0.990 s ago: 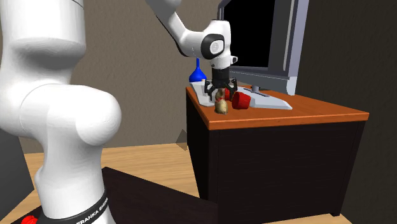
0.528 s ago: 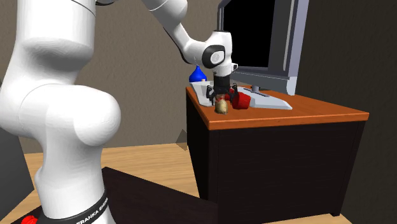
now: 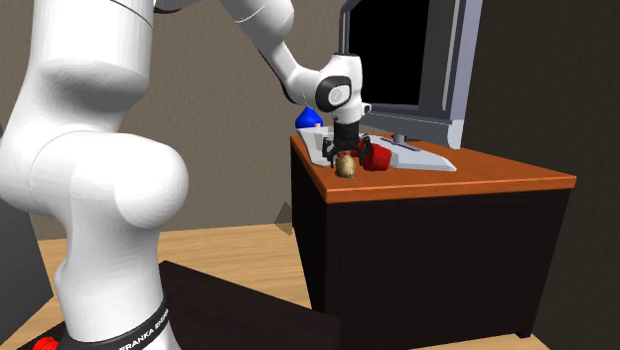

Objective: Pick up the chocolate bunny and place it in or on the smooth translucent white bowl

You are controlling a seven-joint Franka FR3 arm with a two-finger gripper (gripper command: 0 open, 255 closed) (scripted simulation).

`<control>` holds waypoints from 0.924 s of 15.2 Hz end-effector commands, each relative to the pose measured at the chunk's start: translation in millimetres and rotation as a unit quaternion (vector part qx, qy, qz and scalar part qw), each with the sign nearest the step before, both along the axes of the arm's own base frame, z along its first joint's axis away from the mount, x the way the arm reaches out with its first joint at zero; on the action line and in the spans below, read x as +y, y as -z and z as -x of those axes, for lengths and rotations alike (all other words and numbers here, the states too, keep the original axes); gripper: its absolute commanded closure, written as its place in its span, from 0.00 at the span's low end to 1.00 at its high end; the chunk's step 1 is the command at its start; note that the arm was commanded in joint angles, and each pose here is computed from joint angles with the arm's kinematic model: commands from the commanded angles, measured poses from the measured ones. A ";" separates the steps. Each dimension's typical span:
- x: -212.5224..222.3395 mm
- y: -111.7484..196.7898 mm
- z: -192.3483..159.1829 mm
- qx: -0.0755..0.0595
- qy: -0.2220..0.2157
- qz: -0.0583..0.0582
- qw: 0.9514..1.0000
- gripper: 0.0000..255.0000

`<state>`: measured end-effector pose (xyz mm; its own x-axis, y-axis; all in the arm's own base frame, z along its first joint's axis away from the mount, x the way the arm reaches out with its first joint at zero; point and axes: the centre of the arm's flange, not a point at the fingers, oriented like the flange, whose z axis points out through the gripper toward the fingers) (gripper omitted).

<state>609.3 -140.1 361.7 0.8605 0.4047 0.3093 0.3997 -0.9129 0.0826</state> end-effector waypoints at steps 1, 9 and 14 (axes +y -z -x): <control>0.0 0.0 0.0 0.000 0.000 0.000 1.000 0.00; 0.0 0.1 0.0 0.000 0.000 0.000 1.000 1.00; 0.0 -10.5 0.0 0.000 0.000 0.000 1.000 1.00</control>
